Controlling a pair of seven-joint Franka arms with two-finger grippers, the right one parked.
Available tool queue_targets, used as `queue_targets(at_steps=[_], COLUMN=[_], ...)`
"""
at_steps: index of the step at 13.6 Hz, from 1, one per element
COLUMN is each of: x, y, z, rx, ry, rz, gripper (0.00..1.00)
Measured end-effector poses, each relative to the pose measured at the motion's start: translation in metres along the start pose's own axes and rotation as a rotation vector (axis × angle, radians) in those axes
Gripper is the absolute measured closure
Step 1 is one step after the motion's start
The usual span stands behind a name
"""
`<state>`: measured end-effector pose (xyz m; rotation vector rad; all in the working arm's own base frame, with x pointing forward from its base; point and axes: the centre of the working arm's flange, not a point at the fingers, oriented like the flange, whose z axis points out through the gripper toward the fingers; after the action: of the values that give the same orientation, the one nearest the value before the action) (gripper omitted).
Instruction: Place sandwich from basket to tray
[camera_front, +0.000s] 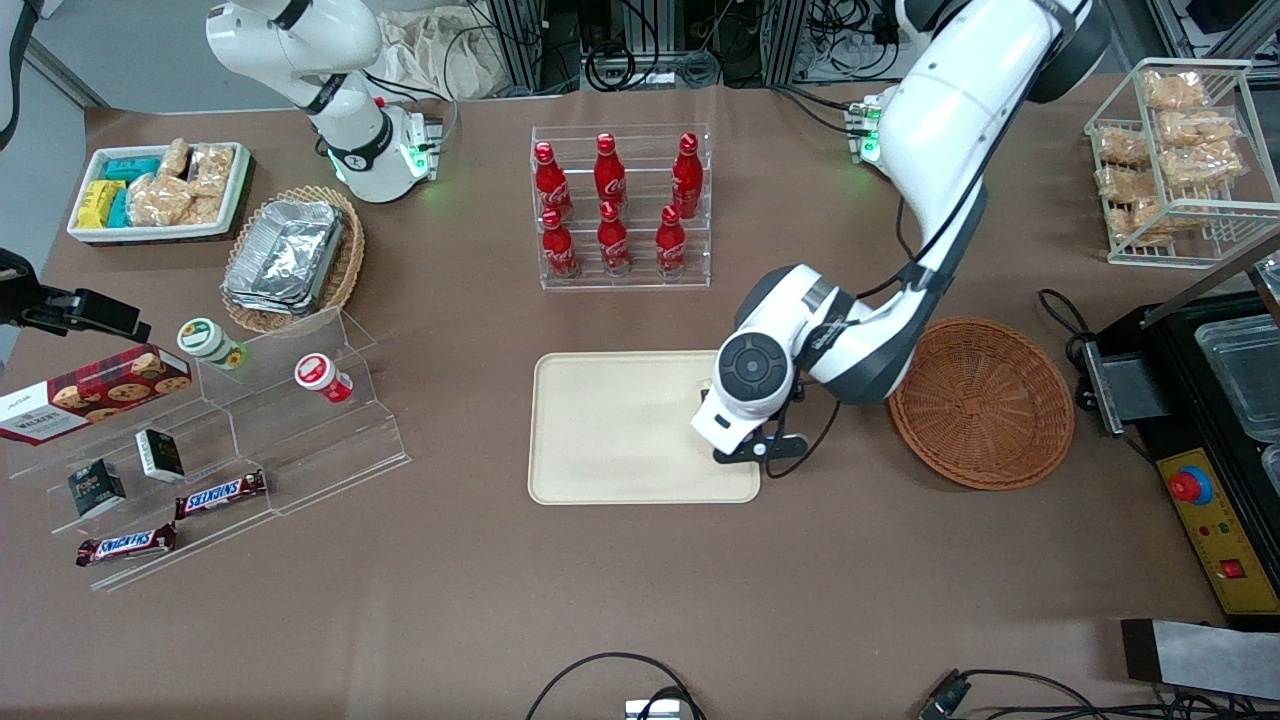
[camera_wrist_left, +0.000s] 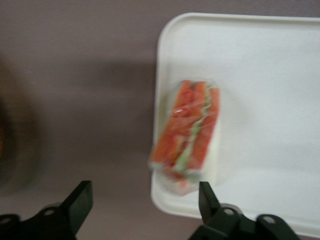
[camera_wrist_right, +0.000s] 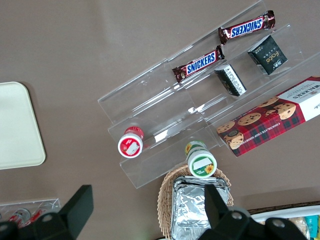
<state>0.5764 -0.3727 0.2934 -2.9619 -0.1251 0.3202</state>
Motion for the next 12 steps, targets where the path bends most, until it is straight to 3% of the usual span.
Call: queue_targets(at_steps=[2, 7, 12], x=[0.0, 0.001, 0.003], y=[-0.032, -0.125, -0.208], z=[-0.032, -0.073, -0.085], rx=[0.032, 0.046, 0.012], ry=[-0.011, 0.009, 0.078], rz=[-0.039, -0.139, -0.1], gripper=[0.0, 0.0, 0.0])
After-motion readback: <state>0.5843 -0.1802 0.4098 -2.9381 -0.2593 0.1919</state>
